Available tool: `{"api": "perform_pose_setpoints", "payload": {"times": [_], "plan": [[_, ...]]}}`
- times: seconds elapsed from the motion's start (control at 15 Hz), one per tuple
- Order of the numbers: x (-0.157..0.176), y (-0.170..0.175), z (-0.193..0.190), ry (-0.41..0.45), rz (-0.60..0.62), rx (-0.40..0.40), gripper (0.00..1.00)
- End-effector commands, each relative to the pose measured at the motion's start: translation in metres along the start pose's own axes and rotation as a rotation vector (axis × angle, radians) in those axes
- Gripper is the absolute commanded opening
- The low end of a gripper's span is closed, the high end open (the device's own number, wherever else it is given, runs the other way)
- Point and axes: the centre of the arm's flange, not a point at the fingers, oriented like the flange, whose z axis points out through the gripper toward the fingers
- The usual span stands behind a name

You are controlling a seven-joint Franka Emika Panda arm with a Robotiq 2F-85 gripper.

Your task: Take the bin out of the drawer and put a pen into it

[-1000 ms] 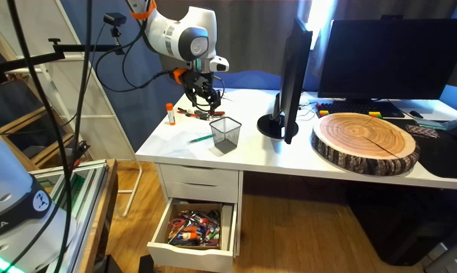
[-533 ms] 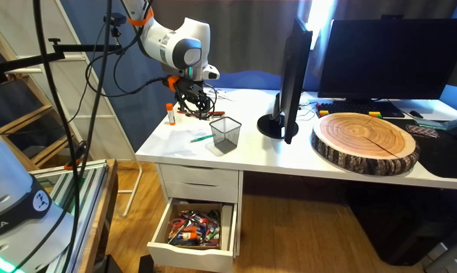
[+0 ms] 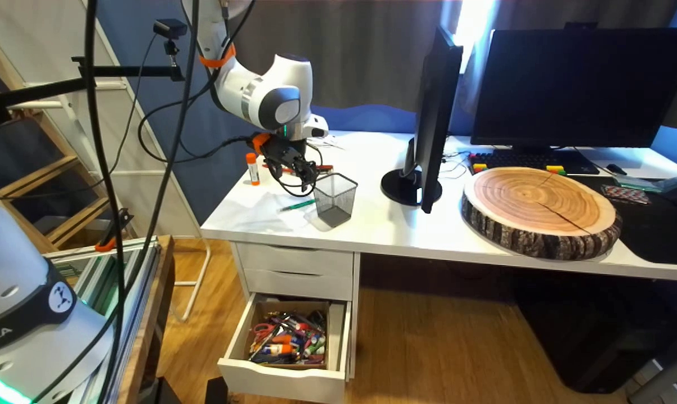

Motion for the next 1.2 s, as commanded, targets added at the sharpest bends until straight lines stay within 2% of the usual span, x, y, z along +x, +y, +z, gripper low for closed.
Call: {"api": "perform_pose_setpoints", "payload": {"times": [0.0,0.33,0.4,0.6,0.67,0.87,1.13], "plan": [[0.012,0.002,0.017,0.059,0.056,-0.046,1.0],[0.016,0.004,0.033,0.066,0.092,-0.066,0.99],[0.017,0.004,0.036,0.063,0.097,-0.071,0.91],[0.018,0.005,0.041,0.061,0.109,-0.084,0.76],[0.019,0.005,0.042,0.06,0.112,-0.087,0.88],[0.021,0.005,0.045,0.058,0.121,-0.093,0.99],[0.022,0.006,0.044,0.065,0.135,-0.105,1.0]]}}
